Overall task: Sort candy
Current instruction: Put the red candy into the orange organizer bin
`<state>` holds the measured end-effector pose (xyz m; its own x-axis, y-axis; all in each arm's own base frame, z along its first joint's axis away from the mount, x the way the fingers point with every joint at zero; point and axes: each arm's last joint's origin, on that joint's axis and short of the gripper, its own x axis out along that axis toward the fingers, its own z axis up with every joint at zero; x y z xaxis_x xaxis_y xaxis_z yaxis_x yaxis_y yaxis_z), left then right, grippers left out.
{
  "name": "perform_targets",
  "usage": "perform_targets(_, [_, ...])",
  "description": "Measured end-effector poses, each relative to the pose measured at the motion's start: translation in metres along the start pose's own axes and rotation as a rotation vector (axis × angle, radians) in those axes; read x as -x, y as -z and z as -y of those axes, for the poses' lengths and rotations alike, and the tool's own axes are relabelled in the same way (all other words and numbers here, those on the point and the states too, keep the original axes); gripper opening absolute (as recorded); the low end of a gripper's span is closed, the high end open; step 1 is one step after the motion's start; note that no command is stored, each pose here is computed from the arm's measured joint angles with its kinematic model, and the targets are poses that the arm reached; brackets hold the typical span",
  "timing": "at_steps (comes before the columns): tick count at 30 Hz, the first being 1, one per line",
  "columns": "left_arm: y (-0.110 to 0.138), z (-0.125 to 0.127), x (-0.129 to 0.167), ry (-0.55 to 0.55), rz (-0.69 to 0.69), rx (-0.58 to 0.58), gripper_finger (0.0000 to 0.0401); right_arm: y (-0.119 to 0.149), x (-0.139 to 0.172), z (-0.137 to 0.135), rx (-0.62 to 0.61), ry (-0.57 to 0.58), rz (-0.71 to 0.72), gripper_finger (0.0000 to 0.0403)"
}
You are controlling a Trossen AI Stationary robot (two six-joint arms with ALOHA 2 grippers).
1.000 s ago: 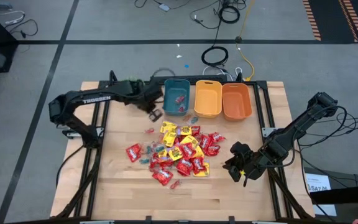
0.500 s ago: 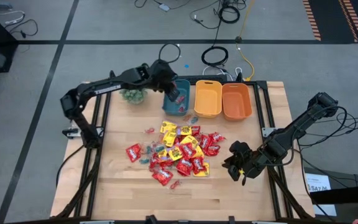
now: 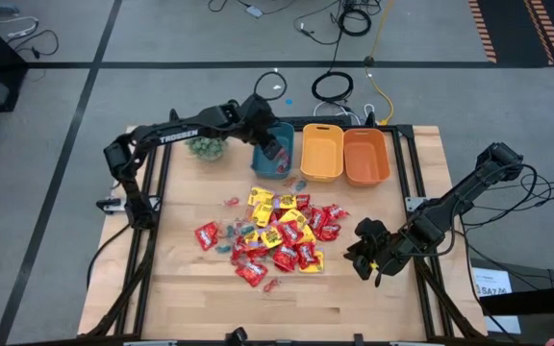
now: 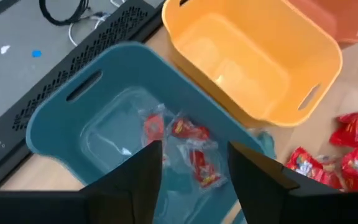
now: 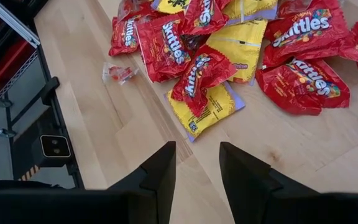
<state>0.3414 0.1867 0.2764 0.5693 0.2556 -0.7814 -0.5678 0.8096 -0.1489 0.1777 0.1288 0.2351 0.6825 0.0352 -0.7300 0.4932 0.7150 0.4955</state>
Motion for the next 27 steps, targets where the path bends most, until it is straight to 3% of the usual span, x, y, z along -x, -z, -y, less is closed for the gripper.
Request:
perform_targets(4, [0.000,0.000,0.013,0.005,-0.002,0.031,0.0191,0.000,0.000,0.000,0.000,0.005,0.006,0.0114])
perform_targets(8, [0.003,0.010,0.035,0.083,0.016,-0.085,0.0191,0.000,0.000,0.001,-0.016,0.009,0.008,0.0114])
perform_targets(13, [0.020,0.017,0.065,0.123,0.062,-0.127,0.0191,-0.005,-0.001,0.002,0.088,0.048,0.116,0.0114])
perform_targets(19, [0.060,0.017,0.095,0.137,0.085,-0.100,0.0191,-0.020,-0.005,0.009,0.068,0.132,0.232,0.0127])
perform_targets(27, [0.125,0.017,0.107,0.169,0.061,-0.058,0.0191,-0.046,-0.015,0.035,0.054,0.341,0.249,0.0212])
